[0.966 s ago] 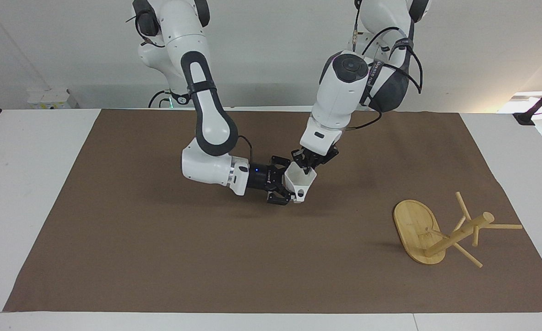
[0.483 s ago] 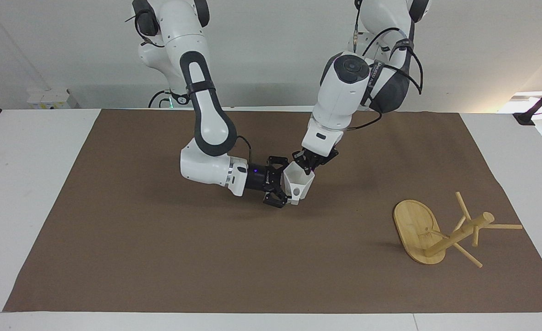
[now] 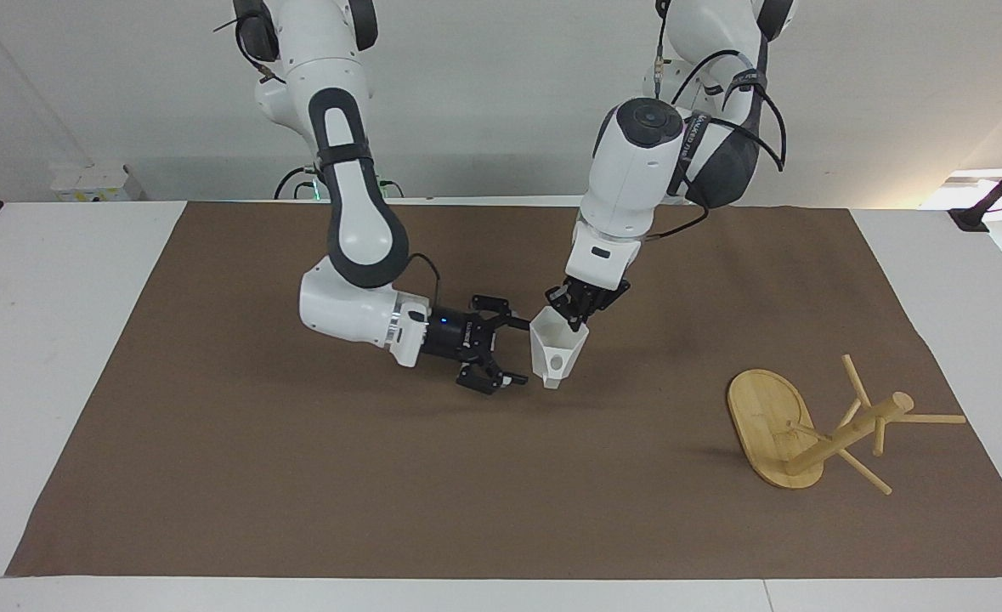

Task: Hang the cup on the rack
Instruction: 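Open the right gripper and withdraw it while the left gripper carries the mug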

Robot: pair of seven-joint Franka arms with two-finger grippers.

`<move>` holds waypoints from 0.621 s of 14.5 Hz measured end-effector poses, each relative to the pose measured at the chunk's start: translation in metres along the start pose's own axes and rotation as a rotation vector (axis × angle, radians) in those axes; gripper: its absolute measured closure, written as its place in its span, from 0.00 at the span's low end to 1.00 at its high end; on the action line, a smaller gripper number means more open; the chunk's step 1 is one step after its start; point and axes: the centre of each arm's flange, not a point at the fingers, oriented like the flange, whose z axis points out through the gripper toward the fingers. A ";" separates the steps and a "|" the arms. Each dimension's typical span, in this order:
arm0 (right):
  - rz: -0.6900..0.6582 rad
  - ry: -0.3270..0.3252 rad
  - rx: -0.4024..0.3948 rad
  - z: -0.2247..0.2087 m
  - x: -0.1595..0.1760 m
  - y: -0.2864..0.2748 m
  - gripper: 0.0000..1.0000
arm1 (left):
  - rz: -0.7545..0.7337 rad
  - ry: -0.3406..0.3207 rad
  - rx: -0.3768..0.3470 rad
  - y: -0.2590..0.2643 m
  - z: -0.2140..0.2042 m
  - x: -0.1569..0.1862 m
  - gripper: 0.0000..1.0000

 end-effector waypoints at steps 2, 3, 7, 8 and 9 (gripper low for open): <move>-0.024 -0.044 0.025 -0.058 -0.011 0.015 0.00 | -0.038 0.018 0.024 -0.010 -0.001 0.010 0.96; -0.029 -0.076 0.036 -0.087 -0.021 0.021 0.00 | -0.068 0.022 0.026 -0.021 -0.002 0.024 0.96; -0.062 -0.384 0.060 -0.199 -0.054 0.031 0.00 | -0.186 0.099 -0.054 -0.083 -0.002 0.090 0.96; -0.041 -0.483 0.061 -0.222 -0.049 0.028 0.00 | -0.213 0.120 -0.089 -0.096 0.003 0.100 0.96; -0.008 -0.584 0.050 -0.240 -0.039 0.025 0.00 | -0.242 0.123 -0.132 -0.110 0.011 0.107 0.96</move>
